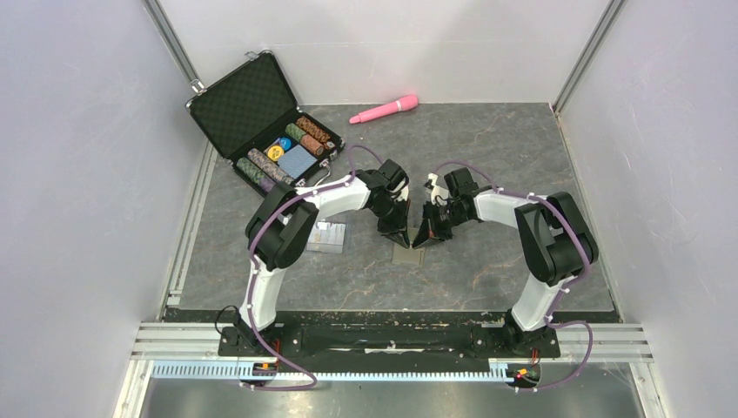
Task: Put the credit cards into the card holder
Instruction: Close the card holder at the center of the board.
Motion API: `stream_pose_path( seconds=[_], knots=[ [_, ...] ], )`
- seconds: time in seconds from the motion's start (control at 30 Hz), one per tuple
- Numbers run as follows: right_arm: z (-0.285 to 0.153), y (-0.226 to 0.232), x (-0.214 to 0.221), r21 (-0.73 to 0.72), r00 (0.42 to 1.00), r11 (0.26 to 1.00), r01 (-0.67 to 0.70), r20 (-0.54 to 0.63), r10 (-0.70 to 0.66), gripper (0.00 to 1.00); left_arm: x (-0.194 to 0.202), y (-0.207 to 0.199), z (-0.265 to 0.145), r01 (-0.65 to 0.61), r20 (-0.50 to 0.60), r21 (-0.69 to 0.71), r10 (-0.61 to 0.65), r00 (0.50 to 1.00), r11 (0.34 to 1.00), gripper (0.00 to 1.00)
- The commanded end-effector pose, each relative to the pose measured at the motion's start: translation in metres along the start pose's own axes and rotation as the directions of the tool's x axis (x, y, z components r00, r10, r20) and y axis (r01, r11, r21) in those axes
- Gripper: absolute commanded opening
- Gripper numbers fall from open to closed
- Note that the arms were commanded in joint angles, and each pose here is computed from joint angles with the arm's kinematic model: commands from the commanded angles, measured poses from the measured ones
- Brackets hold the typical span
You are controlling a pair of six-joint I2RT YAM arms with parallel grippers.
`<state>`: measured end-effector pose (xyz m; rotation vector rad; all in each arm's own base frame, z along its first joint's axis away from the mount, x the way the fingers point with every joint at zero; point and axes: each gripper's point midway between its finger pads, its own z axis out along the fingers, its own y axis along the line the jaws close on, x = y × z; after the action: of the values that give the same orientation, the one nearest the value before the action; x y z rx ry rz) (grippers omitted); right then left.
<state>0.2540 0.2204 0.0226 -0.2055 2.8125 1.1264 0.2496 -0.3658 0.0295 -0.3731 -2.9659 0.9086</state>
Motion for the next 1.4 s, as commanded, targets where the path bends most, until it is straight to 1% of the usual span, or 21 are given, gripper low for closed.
stream_pose_path(
  seconds=[0.0,0.1,0.13,0.17,0.23,0.3,0.37,0.47,0.53,0.87,1.03,1.37],
  knots=[
    [0.011,-0.076,0.028,0.332,0.994,0.941,-0.065,-0.064,0.091,0.00,-0.002,0.016,0.013,-0.037,-0.010,-0.060,0.036,0.999,0.997,0.02],
    [0.011,-0.083,0.032,0.365,0.993,0.929,-0.063,-0.074,0.096,0.00,-0.003,0.015,0.011,-0.043,-0.010,-0.063,0.043,0.999,0.997,0.02],
    [0.012,-0.081,0.030,0.347,0.994,0.937,-0.044,-0.079,0.076,0.00,-0.002,0.015,0.011,-0.045,-0.011,-0.062,0.044,0.999,0.997,0.02],
    [0.014,-0.073,0.026,0.296,0.996,0.955,-0.019,-0.077,0.044,0.00,-0.002,0.014,0.010,-0.047,-0.009,-0.060,0.046,0.999,0.997,0.02],
    [0.014,-0.052,0.013,0.195,0.999,0.980,0.031,-0.032,-0.026,0.00,-0.004,0.012,0.007,-0.050,-0.001,-0.053,0.050,0.999,0.997,0.02],
    [0.007,-0.030,-0.005,0.124,0.994,0.988,0.097,0.036,-0.102,0.00,-0.006,0.005,0.002,-0.060,0.015,-0.038,0.061,0.998,0.997,0.02],
    [-0.003,-0.012,-0.021,0.088,0.982,0.985,0.150,0.106,-0.159,0.00,-0.011,-0.002,-0.005,-0.066,0.039,-0.021,0.067,0.997,0.998,0.02],
    [-0.014,0.009,-0.036,0.049,0.964,0.980,0.195,0.177,-0.201,0.00,-0.016,-0.011,-0.013,-0.074,0.066,-0.002,0.074,0.995,0.997,0.02],
    [-0.018,0.016,-0.039,0.026,0.959,0.978,0.206,0.194,-0.207,0.00,-0.018,-0.017,-0.017,-0.078,0.077,0.010,0.077,0.994,0.997,0.02],
    [-0.021,0.025,-0.036,-0.015,0.959,0.977,0.214,0.194,-0.208,0.00,-0.026,-0.030,-0.032,-0.082,0.133,0.035,0.077,0.988,0.996,0.02],
    [-0.026,0.031,-0.037,-0.020,0.953,0.974,0.227,0.212,-0.218,0.00,-0.029,-0.035,-0.033,-0.081,0.138,0.057,0.072,0.988,0.995,0.02],
    [-0.020,0.023,-0.027,-0.020,0.961,0.976,0.216,0.181,-0.209,0.00,-0.025,-0.022,-0.026,-0.049,0.123,0.018,0.046,0.991,0.999,0.02]
  ],
)
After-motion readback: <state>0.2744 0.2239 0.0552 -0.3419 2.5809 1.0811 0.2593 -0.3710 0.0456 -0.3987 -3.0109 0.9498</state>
